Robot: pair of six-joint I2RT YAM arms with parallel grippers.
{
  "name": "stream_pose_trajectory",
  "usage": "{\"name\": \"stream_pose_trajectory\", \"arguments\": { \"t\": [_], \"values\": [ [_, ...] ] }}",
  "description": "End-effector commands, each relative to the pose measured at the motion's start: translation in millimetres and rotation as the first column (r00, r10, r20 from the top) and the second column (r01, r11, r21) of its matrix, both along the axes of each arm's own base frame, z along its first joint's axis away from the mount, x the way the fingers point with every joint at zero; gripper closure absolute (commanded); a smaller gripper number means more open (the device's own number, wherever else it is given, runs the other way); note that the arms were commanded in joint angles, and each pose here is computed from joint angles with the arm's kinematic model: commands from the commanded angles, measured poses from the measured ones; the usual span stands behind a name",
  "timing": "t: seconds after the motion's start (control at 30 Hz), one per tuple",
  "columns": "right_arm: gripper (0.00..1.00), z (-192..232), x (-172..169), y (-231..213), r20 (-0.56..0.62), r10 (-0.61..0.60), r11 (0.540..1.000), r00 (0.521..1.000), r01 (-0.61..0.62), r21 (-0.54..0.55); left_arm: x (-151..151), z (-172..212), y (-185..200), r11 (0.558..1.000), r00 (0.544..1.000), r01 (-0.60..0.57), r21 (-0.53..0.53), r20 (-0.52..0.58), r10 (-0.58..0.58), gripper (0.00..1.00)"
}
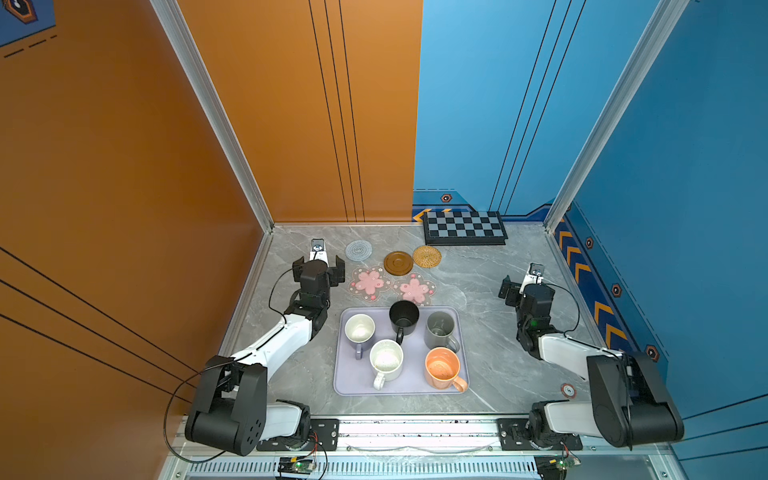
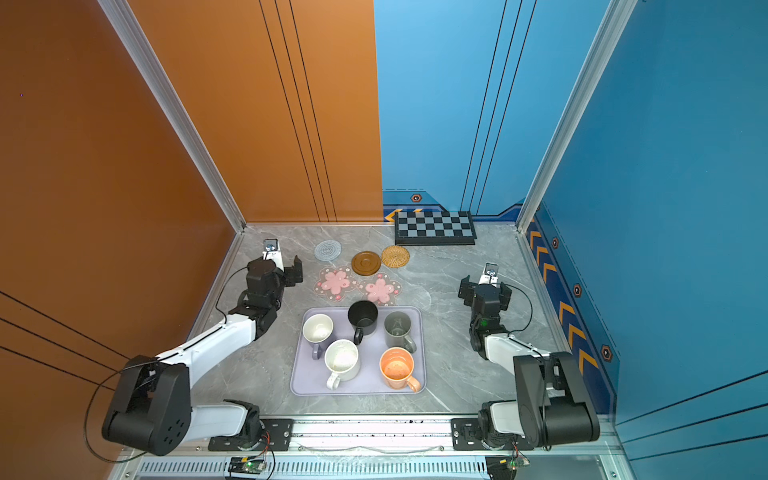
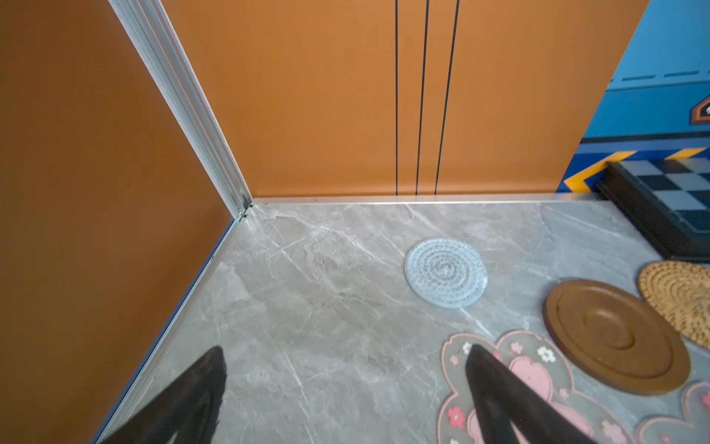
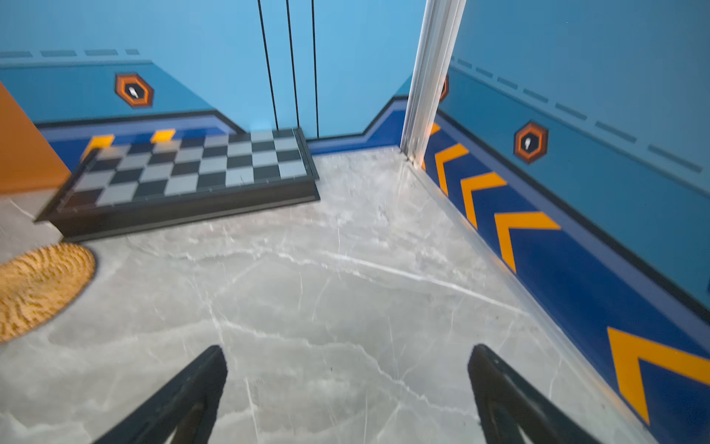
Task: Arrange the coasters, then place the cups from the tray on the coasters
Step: 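Raise both arms and reach forward past the tray toward the coasters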
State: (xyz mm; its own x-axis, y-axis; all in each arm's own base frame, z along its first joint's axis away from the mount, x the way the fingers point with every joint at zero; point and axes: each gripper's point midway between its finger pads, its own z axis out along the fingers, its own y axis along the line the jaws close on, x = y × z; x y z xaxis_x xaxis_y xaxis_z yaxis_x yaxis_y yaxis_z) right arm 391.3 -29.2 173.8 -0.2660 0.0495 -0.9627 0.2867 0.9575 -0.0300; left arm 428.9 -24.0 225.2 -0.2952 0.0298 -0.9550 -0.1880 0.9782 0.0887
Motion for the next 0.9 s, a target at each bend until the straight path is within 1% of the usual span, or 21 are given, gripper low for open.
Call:
{"name": "stream_pose_trajectory", "arguments": {
  "t": [0.0,0.07,0.13,0.27,0.33,0.43,0.5,0.57,0.63,0.73,0.77,0.87],
  "values": [
    [0.0,5,-8,7,-0.126,0.055,0.998,0.991,-0.058,-0.022,1,-16,-2,0.995,0.986,-0.07,-0.067,-0.158,0.059,0.02],
    [0.0,19,-9,12,-0.104,0.081,0.997,0.991,-0.083,-0.009,10,-14,-11,0.993,0.978,-0.08,-0.09,-0.198,0.06,0.02],
    [0.0,27,-10,14,-0.128,0.085,0.996,0.988,-0.083,0.022,20,-14,-28,0.994,0.97,-0.044,-0.097,-0.242,0.019,0.02],
    [0.0,33,-11,23,-0.183,0.122,0.992,0.975,-0.112,0.065,32,-33,-69,0.999,0.935,0.024,-0.034,-0.352,-0.035,0.02],
    [0.0,34,-12,28,-0.187,0.136,0.989,0.973,-0.12,0.09,40,-49,-87,0.999,0.909,0.044,-0.006,-0.414,-0.042,0.02],
    [0.0,32,-14,35,-0.193,0.143,0.986,0.971,-0.122,0.118,45,-79,-106,0.997,0.856,0.043,0.06,-0.517,-0.006,0.02],
    [0.0,27,-17,42,-0.21,0.155,0.984,0.965,-0.131,0.122,49,-92,-123,0.995,0.832,0.07,0.068,-0.554,-0.02,0.02],
    [0.0,21,-19,47,-0.233,0.161,0.984,0.959,-0.137,0.114,52,-105,-136,0.995,0.816,0.083,0.045,-0.576,-0.042,0.02],
    [0.0,15,-22,52,-0.262,0.162,0.985,0.951,-0.14,0.101,53,-119,-144,0.997,0.799,0.07,-0.011,-0.598,-0.062,0.0],
    [0.0,9,-23,57,-0.287,0.169,0.985,0.943,-0.148,0.093,54,-135,-148,0.996,0.778,0.037,-0.079,-0.623,-0.078,0.03],
    [0.0,8,-23,58,-0.29,0.17,0.984,0.942,-0.15,0.092,54,-139,-148,0.996,0.773,0.03,-0.087,-0.63,-0.078,0.01],
    [0.0,4,-22,62,-0.298,0.174,0.984,0.938,-0.153,0.094,53,-149,-149,0.996,0.761,0.026,-0.087,-0.644,-0.076,0.02]
  ]
}}
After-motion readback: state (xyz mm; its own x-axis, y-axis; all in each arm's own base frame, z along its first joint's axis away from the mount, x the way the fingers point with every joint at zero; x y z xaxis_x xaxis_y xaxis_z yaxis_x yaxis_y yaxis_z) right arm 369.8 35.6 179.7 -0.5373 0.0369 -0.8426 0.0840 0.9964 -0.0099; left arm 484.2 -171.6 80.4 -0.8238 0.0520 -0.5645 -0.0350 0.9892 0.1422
